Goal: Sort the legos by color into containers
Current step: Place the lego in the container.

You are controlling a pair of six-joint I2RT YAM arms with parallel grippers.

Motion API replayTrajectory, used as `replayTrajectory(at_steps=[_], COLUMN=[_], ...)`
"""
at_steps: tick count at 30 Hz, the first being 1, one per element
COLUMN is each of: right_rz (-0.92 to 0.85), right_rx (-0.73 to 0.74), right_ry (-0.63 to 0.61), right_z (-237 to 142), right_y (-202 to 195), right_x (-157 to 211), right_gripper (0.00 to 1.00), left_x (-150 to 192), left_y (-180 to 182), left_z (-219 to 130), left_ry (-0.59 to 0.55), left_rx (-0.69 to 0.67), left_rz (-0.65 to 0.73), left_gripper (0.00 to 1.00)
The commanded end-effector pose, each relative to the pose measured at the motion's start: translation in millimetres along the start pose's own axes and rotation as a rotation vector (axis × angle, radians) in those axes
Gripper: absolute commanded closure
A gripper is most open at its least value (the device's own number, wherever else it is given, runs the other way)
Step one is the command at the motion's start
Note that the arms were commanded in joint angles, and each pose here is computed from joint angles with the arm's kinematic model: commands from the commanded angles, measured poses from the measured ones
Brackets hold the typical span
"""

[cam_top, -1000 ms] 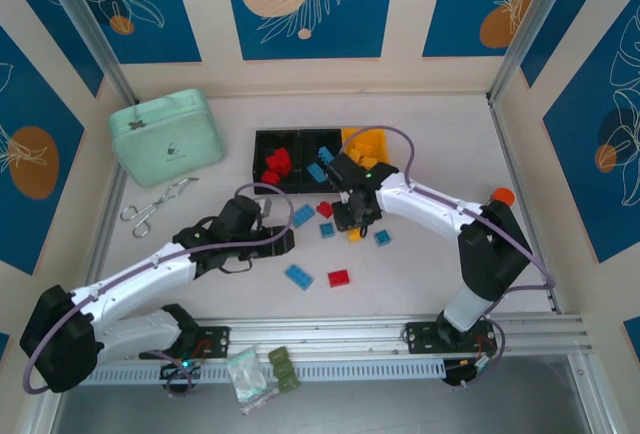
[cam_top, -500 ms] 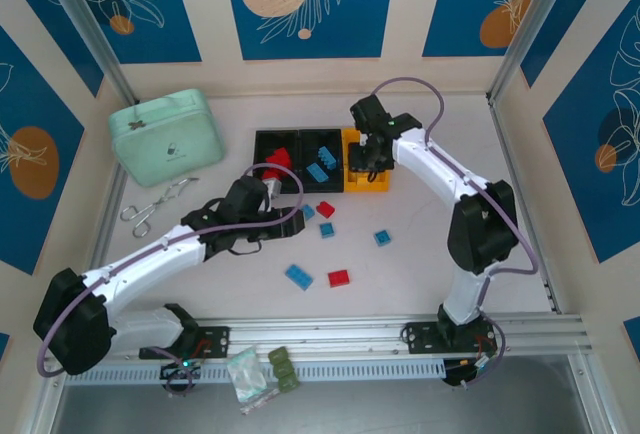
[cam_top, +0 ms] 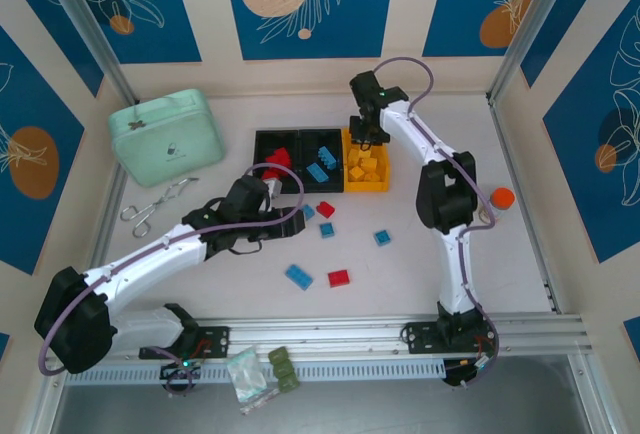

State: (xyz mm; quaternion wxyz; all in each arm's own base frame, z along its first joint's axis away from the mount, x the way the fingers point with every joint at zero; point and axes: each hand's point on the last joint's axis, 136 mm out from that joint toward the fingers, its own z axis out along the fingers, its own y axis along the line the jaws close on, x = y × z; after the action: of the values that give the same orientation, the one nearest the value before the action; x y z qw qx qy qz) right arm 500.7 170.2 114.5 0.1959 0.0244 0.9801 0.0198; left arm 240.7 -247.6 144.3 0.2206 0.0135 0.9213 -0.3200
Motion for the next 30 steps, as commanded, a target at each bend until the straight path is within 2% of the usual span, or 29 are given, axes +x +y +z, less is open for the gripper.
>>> replayTrajectory(at_steps=[1,6,11,13,20,25,30], right_rz=[-0.01,-0.012,-0.009,-0.019,-0.035,-0.046,-0.037], right_rx=[0.059,0.074,0.076,0.067,-0.006,-0.082,-0.185], right_ry=[0.032,0.038,0.028,0.008,-0.082,-0.147,-0.148], right_z=[8,21,14,4,-52,-97,-124], right_y=[-11,-11,-7,-3,12,19,18], right_x=[-4,-9,-12,-14,-10,16,57], right_gripper=[0.68,0.63,0.5,0.47,0.46,0.46,0.42], left_x=[-3,-2,0,1,12,29,47], left_y=[4,7,8,9,17,30,33], left_z=[-1,0,0,0,2,-4,-11], left_ry=[0.0,0.002,0.006,0.01,0.045,0.107,0.167], left_rx=[-0.011,-0.019,-0.019,-0.023,-0.037,-0.091,-0.103], left_rz=[-0.002,-0.008,-0.012,-0.011,-0.016,-0.023,-0.022], left_gripper=[0.35,0.34,0.34,0.34,0.35,0.34,0.34])
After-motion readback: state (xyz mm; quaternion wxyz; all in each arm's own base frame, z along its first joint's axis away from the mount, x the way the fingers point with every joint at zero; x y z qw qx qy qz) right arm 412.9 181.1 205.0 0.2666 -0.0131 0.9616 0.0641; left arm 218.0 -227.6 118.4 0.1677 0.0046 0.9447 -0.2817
